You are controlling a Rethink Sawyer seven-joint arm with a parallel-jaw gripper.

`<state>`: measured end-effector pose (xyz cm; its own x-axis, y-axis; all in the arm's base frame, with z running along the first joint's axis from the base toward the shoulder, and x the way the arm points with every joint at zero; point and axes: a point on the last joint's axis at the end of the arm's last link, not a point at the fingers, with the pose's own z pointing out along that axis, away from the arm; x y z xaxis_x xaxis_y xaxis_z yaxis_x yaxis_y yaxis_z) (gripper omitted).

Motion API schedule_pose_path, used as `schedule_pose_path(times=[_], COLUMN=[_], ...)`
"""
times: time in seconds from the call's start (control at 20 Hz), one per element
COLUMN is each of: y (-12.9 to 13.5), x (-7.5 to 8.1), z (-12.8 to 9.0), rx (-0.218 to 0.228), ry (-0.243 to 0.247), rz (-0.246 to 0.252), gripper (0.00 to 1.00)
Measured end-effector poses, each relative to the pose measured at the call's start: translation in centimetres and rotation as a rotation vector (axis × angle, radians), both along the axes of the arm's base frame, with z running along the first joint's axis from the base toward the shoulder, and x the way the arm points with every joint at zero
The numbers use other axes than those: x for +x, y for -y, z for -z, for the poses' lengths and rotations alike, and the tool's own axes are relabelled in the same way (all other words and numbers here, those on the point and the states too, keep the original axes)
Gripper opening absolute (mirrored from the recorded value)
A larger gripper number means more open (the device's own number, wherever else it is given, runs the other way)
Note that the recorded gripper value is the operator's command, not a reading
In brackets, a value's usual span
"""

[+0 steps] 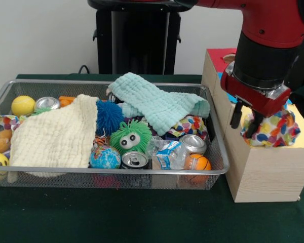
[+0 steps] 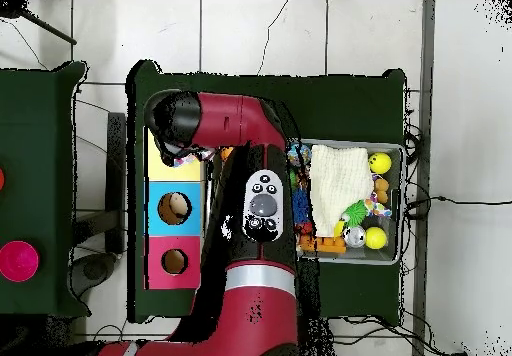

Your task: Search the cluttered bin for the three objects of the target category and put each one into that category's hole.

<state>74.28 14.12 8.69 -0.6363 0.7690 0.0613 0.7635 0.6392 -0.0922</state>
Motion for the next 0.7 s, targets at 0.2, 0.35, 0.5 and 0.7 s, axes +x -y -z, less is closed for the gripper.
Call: schedule_pose_path(times=[0.2,0.35,0.5,0.7], y=[0.03,0.03,0.04,0.05], x=[-0.02,-0.02,-0.02,-0.03], z=[-0.03,-0.02,-0.02,-0.01], rx=[-0.003,-0.004,-0.004,-0.005], ry=[0.001,0.001,0.001,0.001], rz=[-0.003,-0.004,-0.004,-0.004], gripper=[1.00,1.00,1.00,1.00])
